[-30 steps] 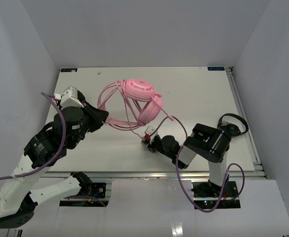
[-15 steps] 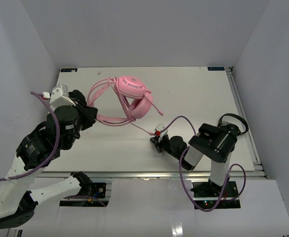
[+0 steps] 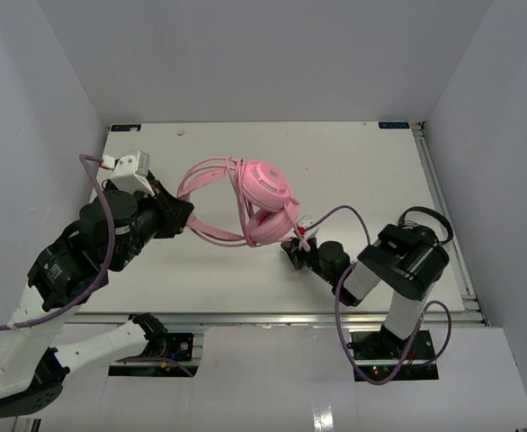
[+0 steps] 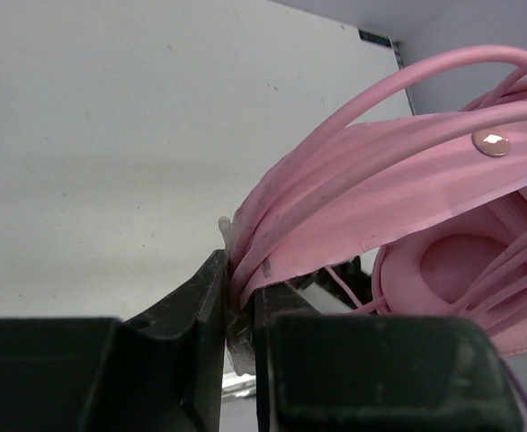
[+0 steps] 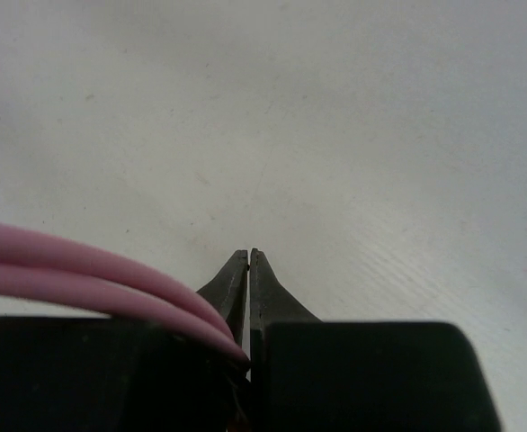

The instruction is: Wrap the headphones

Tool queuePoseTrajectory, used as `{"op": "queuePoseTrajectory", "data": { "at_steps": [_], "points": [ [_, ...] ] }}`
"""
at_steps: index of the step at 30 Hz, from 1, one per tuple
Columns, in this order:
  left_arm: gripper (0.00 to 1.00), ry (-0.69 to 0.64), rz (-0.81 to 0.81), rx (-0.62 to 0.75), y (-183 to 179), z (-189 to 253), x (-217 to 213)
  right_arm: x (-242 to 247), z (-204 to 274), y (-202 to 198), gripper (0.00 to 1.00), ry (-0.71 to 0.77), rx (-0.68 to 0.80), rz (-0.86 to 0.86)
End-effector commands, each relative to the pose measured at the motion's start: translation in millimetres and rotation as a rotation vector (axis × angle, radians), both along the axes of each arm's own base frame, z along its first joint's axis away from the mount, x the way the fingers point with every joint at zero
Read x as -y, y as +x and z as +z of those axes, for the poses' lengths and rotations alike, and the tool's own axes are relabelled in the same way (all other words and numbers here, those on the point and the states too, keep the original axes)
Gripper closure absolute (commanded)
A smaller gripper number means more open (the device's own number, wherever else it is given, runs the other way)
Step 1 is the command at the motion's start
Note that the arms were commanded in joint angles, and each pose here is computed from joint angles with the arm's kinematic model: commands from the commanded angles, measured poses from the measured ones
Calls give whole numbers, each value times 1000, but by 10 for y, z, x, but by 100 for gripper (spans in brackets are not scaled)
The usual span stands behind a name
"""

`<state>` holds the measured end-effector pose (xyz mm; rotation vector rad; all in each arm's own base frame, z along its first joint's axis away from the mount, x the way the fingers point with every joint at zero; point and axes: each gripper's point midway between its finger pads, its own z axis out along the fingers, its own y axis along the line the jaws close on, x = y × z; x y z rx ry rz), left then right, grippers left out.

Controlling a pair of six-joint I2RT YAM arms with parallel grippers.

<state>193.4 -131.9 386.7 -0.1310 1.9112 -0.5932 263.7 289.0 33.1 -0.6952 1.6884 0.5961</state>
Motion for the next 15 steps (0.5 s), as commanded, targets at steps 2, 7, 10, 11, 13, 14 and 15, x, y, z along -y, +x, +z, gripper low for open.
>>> {"op": "queuePoseTrajectory", "data": {
  "at_steps": [2, 7, 10, 11, 13, 14, 15],
  "points": [
    [100, -28, -336, 115, -312, 407, 379, 261, 1497, 250, 92, 419, 285, -58],
    [100, 178, -551, 70, -412, -100, 567, 380, 1688, 388, 92, 325, 230, -60],
    [100, 280, -563, 40, -361, -357, 533, 493, 1783, 484, 92, 262, 183, -71],
    [100, 305, -565, 34, -342, -418, 526, 507, 1821, 500, 92, 245, 163, -73],
    [100, 373, -602, 20, -303, -608, 555, 540, 1926, 546, 92, 195, 129, -68],
    [100, 392, -624, 10, -296, -678, 587, 535, 1883, 541, 92, 154, 81, -56],
    [100, 411, -644, -1, -285, -749, 615, 524, 1890, 534, 92, 122, 45, -41]
  ]
}}
